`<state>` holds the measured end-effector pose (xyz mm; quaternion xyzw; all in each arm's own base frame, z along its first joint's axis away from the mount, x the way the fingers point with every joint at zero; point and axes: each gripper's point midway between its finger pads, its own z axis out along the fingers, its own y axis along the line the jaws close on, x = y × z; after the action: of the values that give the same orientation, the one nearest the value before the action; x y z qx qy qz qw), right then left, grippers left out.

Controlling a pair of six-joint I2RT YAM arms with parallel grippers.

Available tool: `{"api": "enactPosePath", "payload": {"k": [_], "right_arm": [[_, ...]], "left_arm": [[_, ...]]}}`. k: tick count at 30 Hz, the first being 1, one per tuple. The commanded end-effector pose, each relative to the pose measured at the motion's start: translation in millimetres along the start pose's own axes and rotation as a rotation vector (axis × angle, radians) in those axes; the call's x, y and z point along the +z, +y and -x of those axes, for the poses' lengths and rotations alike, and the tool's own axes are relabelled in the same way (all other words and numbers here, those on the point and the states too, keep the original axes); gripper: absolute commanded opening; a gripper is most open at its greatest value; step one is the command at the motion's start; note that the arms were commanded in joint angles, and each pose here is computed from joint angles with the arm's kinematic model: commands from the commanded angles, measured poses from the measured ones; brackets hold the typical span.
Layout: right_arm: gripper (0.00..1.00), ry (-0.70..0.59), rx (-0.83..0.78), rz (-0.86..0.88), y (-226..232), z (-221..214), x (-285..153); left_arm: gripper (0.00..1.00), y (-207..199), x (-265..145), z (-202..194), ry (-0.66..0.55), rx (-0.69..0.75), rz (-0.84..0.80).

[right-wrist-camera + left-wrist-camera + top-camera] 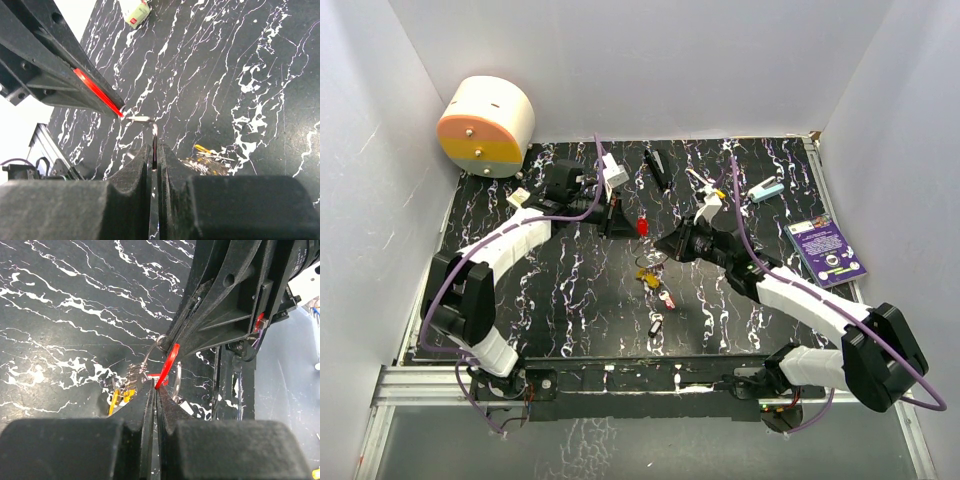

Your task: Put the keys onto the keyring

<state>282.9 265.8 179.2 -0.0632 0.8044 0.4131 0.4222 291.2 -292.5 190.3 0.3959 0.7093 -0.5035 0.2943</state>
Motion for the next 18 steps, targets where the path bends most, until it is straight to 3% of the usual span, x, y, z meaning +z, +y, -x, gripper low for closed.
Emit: {"api": "enactPosePath", "payload": {"k": [1, 18], "right_arm": [[0.08, -0.155, 0.033, 0.059, 25, 37, 2], [0.08, -0.187, 0.109, 0.09, 46, 30, 6]], "left_arm": [[0.0, -22, -9, 18, -0.067, 0.016, -0.056], [0.0, -25, -12, 24, -0.136, -0.039, -0.088]]}}
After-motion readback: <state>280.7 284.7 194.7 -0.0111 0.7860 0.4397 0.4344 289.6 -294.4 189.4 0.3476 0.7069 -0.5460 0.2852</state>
